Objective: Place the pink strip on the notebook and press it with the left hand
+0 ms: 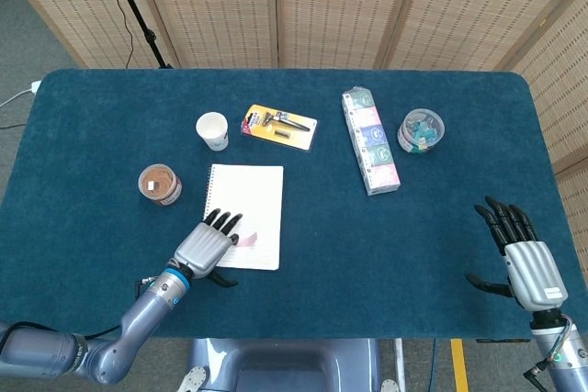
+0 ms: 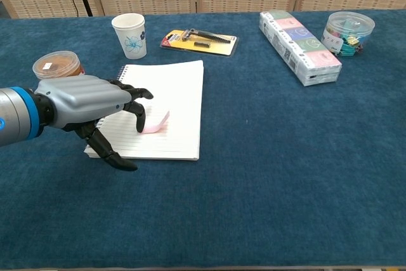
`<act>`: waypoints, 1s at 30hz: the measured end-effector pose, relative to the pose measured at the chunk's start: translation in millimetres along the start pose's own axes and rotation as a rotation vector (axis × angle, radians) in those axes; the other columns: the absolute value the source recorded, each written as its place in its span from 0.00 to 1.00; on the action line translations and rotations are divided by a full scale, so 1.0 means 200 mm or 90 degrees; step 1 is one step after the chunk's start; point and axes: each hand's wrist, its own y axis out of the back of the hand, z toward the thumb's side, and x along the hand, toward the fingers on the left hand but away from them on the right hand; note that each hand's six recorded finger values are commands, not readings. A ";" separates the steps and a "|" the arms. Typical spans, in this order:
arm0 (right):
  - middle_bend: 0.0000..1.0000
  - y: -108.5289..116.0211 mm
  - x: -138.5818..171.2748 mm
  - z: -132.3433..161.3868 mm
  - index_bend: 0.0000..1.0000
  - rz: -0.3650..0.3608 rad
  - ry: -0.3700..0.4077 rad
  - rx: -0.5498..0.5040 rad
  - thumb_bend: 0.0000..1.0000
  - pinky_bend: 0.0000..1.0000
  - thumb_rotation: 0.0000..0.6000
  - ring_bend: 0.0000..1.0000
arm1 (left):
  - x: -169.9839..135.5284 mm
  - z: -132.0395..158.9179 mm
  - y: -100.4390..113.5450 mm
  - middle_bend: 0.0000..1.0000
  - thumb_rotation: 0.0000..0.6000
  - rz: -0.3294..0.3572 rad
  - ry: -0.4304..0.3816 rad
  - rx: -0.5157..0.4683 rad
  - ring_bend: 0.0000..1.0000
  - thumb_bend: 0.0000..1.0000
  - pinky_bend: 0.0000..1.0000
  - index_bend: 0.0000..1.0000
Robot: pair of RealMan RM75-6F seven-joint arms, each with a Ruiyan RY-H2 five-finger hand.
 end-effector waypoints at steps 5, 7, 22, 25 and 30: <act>0.00 0.00 0.00 0.00 0.00 0.000 0.001 0.000 0.00 0.00 1.00 0.00 | -0.01 0.00 0.00 0.00 0.43 0.000 0.003 0.006 0.00 0.00 0.00 0.33; 0.00 0.00 0.00 0.00 0.00 0.000 0.001 0.000 0.00 0.00 1.00 0.00 | 0.00 -0.01 0.00 0.00 0.43 0.001 0.007 0.007 0.00 0.00 0.00 0.33; 0.00 0.00 0.00 0.00 0.00 0.000 0.002 -0.003 0.00 0.00 1.00 0.00 | 0.00 -0.01 0.00 0.00 0.43 -0.001 -0.001 0.003 0.00 0.00 0.00 0.31; 0.00 0.00 0.00 0.00 0.00 0.000 0.002 -0.003 0.00 0.00 1.00 0.00 | -0.01 0.00 -0.01 0.00 0.43 -0.003 -0.004 0.006 0.00 0.00 0.00 0.31; 0.00 0.00 0.00 0.00 0.00 0.001 0.002 -0.003 0.00 0.00 1.00 0.00 | -0.02 0.00 -0.02 0.00 0.43 -0.010 -0.003 0.009 0.00 0.00 0.00 0.31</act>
